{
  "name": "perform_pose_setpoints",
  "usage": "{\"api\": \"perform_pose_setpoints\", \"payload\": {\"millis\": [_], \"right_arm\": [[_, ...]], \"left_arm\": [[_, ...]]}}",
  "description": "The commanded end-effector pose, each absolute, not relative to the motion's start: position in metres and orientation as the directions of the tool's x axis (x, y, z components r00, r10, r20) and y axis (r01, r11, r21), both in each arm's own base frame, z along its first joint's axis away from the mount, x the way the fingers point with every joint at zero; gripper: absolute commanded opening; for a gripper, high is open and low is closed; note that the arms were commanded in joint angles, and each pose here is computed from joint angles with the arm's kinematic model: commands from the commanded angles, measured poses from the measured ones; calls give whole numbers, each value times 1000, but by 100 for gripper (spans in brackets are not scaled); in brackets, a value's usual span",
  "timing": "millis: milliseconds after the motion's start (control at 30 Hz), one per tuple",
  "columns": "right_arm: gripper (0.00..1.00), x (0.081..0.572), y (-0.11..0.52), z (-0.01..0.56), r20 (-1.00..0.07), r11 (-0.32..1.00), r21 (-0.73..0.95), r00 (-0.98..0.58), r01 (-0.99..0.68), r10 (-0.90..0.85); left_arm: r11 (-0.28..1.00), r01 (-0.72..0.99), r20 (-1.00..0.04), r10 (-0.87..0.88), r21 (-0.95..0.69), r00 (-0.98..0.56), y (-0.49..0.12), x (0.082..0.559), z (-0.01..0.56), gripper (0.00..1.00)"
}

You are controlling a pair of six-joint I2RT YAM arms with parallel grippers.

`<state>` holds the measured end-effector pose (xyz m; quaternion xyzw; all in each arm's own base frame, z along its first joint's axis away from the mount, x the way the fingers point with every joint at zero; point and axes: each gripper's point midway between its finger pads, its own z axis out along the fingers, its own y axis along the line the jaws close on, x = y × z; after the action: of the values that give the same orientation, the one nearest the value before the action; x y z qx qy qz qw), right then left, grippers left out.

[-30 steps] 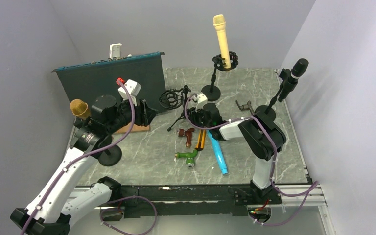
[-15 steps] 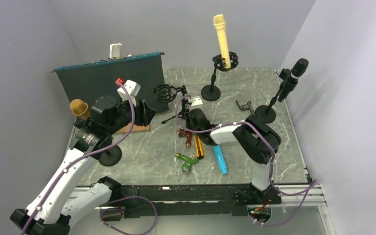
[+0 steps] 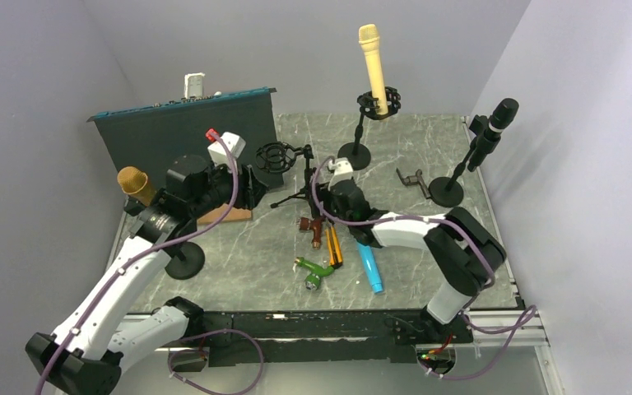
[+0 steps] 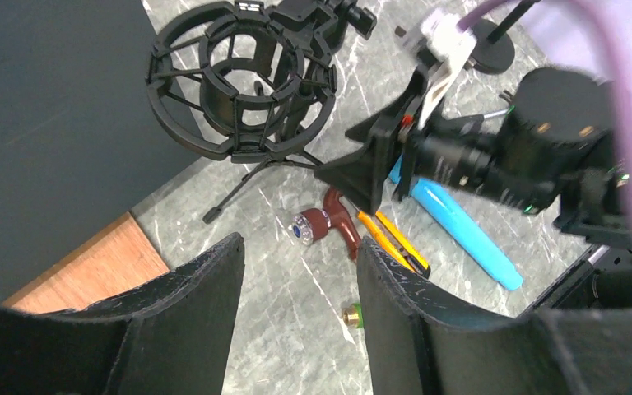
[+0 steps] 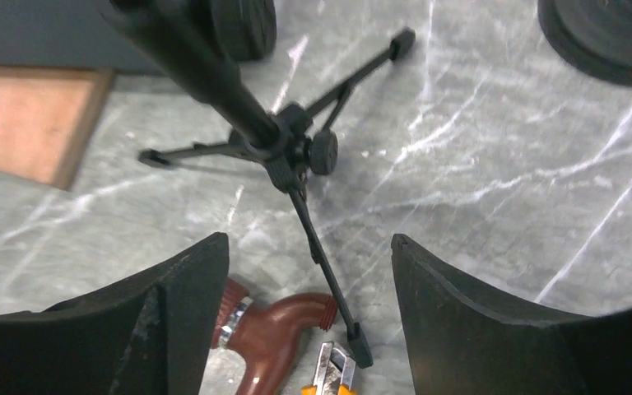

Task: Remove the microphone from the stand

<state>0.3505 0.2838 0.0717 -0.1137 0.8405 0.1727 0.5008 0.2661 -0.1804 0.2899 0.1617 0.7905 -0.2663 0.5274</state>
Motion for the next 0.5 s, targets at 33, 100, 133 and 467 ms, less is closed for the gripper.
{"api": "perform_pose_setpoints", "payload": {"millis": [33,100,133,467], "right_arm": [[75,354,284,108,-837,809,377,-540,-450,90],[76,361,278,112,-754,783,492,-636,-381,164],[76,365,276,116,-707,757,550,-679,-354,197],[75,373,283,178,-449,412,871,-773,-267,448]], "left_arm": [[766,577,-923,-56,-284,-380,-195,274,314,57],[767,573,-920,-54,-287,-389,-196,275,319,57],[770,572,-921,-55,-285,-385,-196,276,323,57],[783,574,-946,-57,-240,-318,-196,291,360,58]]}}
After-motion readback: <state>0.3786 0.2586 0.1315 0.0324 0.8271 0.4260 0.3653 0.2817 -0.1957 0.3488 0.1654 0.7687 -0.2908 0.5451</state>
